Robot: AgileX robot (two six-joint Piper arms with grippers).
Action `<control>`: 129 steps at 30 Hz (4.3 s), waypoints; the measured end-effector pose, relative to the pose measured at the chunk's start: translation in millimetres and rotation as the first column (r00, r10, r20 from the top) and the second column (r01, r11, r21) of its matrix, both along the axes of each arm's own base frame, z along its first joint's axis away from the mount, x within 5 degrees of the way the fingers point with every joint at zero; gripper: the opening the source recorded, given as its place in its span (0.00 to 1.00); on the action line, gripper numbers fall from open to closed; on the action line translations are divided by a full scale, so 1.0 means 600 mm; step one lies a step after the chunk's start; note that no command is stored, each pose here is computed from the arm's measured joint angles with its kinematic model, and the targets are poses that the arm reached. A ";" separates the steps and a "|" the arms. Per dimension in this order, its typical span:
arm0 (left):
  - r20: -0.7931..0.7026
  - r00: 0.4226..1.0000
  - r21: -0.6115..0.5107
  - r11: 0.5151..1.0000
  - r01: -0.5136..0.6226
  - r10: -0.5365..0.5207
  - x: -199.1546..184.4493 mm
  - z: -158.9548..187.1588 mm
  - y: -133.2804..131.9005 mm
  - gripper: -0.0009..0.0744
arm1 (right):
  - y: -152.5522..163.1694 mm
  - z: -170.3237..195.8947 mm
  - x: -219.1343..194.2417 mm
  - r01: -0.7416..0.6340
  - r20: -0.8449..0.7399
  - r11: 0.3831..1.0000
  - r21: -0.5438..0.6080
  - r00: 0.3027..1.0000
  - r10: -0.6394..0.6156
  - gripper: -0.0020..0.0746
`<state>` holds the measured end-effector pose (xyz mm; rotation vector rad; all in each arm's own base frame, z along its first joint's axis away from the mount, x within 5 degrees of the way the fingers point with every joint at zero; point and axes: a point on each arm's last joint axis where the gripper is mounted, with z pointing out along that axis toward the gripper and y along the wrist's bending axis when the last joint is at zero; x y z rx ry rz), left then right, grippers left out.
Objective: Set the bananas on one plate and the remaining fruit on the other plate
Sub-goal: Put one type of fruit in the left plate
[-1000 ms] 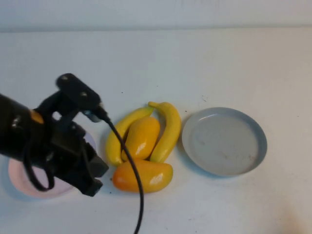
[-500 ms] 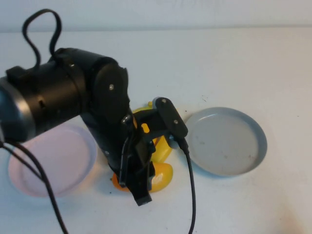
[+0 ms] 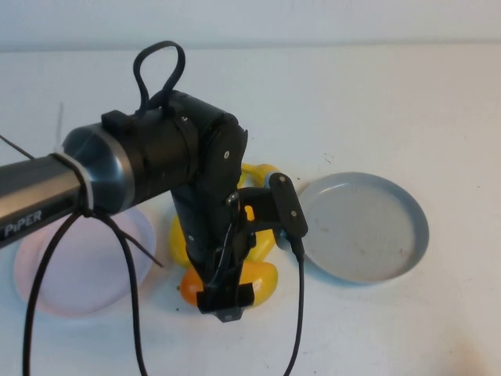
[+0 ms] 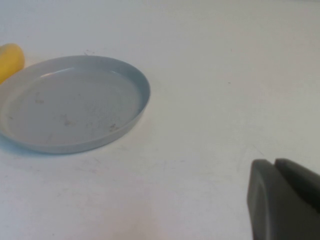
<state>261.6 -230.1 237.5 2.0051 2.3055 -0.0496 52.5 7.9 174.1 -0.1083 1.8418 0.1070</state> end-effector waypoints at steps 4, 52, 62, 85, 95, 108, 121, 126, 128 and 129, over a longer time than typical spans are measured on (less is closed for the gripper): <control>0.023 1.000 -0.008 1.000 0.013 -0.013 0.008 -0.011 -0.006 0.87 | 0.000 0.000 0.000 0.000 0.000 1.000 0.000 1.000 0.000 0.01; -0.002 0.674 -0.079 0.672 -0.737 0.739 0.123 0.069 0.226 0.73 | 0.000 0.000 0.000 0.000 0.000 1.000 0.000 1.000 0.000 0.00; -0.023 0.585 -0.033 0.584 -0.811 0.811 0.149 0.039 0.284 0.73 | 0.000 0.000 0.000 0.000 0.000 1.000 0.000 1.000 0.000 0.00; -0.025 0.478 0.091 0.478 -0.874 0.878 0.172 -0.030 0.289 0.87 | 0.000 0.000 0.000 0.000 0.000 1.000 0.000 1.000 0.000 0.00; 0.015 0.420 0.027 0.420 -0.907 0.907 0.159 0.013 0.291 0.90 | 0.000 0.000 0.000 0.000 0.000 1.000 0.000 1.000 0.000 0.00; -0.032 0.611 -0.206 0.593 -0.779 0.791 0.108 0.056 0.106 0.90 | 0.000 0.000 0.000 0.000 0.000 1.000 0.000 1.000 0.000 0.00; -0.024 0.682 -0.257 0.655 -0.711 0.731 0.111 0.000 0.024 0.90 | 0.000 0.000 0.000 0.000 0.000 1.000 0.000 1.000 0.000 0.00; -0.022 0.649 -0.249 0.625 -0.740 0.760 0.120 -0.019 0.021 0.90 | 0.000 0.000 0.000 0.000 0.000 1.000 0.000 1.000 0.000 0.00; -0.016 0.651 -0.254 0.626 -0.737 0.759 0.124 -0.025 0.019 0.90 | 0.000 0.000 0.000 0.000 0.000 1.000 0.000 1.000 0.000 0.00; -0.017 0.647 -0.259 0.622 -0.739 0.762 0.125 -0.026 0.019 0.90 | 0.000 0.000 0.000 0.000 0.000 1.000 0.000 1.000 0.000 0.00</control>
